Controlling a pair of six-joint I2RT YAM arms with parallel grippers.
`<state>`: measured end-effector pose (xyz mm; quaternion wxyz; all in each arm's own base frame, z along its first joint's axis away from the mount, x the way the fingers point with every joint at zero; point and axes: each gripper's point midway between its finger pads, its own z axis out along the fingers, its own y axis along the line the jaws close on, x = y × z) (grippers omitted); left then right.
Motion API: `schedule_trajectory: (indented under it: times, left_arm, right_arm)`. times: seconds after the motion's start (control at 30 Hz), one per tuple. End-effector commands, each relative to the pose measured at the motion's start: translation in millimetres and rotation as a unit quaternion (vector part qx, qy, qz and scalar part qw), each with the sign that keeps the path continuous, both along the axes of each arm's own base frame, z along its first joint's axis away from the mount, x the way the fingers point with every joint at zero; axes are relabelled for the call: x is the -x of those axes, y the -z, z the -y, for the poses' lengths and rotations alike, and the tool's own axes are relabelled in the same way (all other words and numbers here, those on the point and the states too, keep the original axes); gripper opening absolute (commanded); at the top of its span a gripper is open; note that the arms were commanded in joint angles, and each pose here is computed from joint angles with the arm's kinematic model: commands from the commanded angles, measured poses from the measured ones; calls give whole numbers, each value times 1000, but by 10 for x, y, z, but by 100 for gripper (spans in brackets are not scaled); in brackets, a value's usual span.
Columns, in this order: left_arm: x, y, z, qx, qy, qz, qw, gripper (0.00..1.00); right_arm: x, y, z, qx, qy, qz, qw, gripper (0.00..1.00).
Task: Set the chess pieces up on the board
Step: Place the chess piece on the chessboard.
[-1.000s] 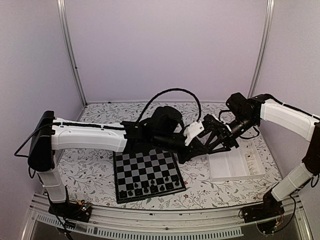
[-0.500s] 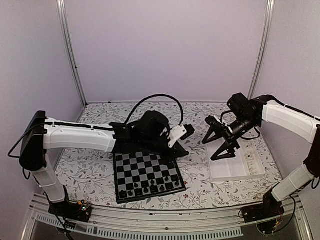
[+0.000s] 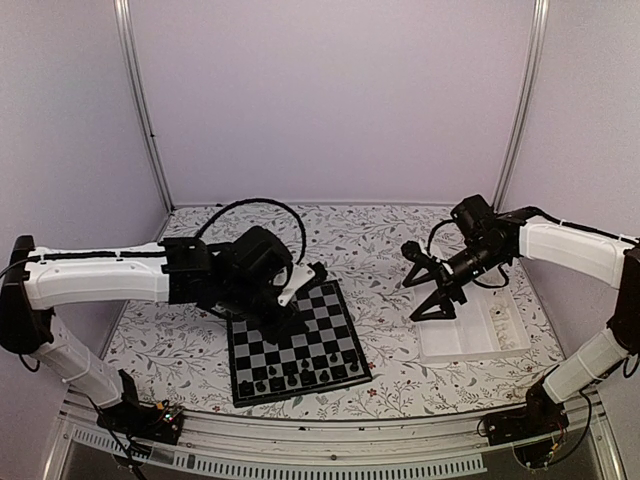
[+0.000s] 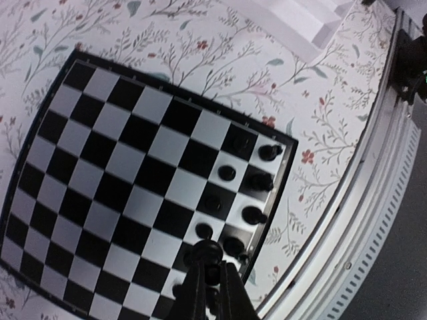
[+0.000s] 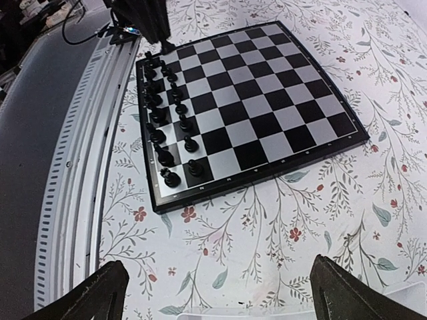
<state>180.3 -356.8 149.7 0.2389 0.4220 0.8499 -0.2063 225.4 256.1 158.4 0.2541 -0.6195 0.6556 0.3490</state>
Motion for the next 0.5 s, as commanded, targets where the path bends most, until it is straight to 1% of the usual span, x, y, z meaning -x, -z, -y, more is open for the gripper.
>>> schedule_trajectory:
  times: [0.0, 0.2, 0.3, 0.47]
  left_arm:
    - [293, 269, -782, -104, -103, -85, 986, 3]
    - [479, 459, -1203, -114, -168, -127, 971, 4]
    - [515, 561, -1273, -108, -179, -146, 967, 4]
    - [503, 668, -1297, -114, -183, -151, 965, 4]
  right_arm:
    - [-245, 101, 16, 17, 47, 27, 998, 99]
    - [-274, 195, 35, 29, 58, 23, 998, 99]
    - [-275, 227, 39, 32, 59, 17, 998, 99]
    - [-266, 256, 45, 35, 60, 15, 997, 99]
